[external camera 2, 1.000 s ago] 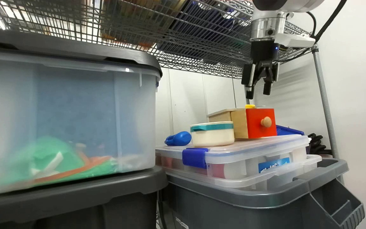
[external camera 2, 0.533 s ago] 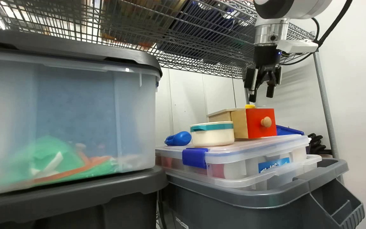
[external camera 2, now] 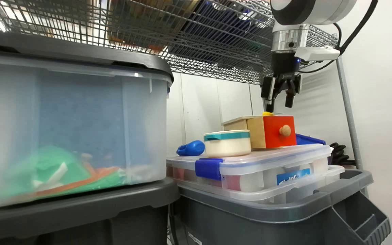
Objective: Put the brown plush, the teddy toy and the white toy in the drawer, and the scissors in the white container
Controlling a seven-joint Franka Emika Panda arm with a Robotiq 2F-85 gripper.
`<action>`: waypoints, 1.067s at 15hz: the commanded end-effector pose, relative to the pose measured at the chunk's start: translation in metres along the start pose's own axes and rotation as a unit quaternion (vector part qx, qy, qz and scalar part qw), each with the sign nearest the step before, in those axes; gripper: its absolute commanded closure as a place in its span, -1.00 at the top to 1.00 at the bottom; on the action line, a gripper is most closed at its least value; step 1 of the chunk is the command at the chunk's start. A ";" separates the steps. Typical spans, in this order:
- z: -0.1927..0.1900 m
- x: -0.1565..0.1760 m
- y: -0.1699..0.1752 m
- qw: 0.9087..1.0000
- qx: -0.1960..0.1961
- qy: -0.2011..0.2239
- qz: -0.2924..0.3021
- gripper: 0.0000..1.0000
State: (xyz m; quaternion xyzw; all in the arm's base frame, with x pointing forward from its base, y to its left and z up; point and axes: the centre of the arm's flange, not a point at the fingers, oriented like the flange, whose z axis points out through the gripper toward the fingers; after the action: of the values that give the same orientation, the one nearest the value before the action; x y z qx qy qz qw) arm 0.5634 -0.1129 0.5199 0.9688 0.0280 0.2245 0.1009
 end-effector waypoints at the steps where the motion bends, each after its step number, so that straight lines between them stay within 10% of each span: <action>1: 0.001 0.005 0.003 1.000 -0.002 0.009 0.009 1.00; 16: 0.016 0.003 0.005 0.998 0.009 -0.005 0.060 1.00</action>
State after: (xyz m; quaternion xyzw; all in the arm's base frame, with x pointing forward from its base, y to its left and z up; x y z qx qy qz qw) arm 0.5664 -0.1184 0.5083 0.9717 -0.0108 0.2192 0.0872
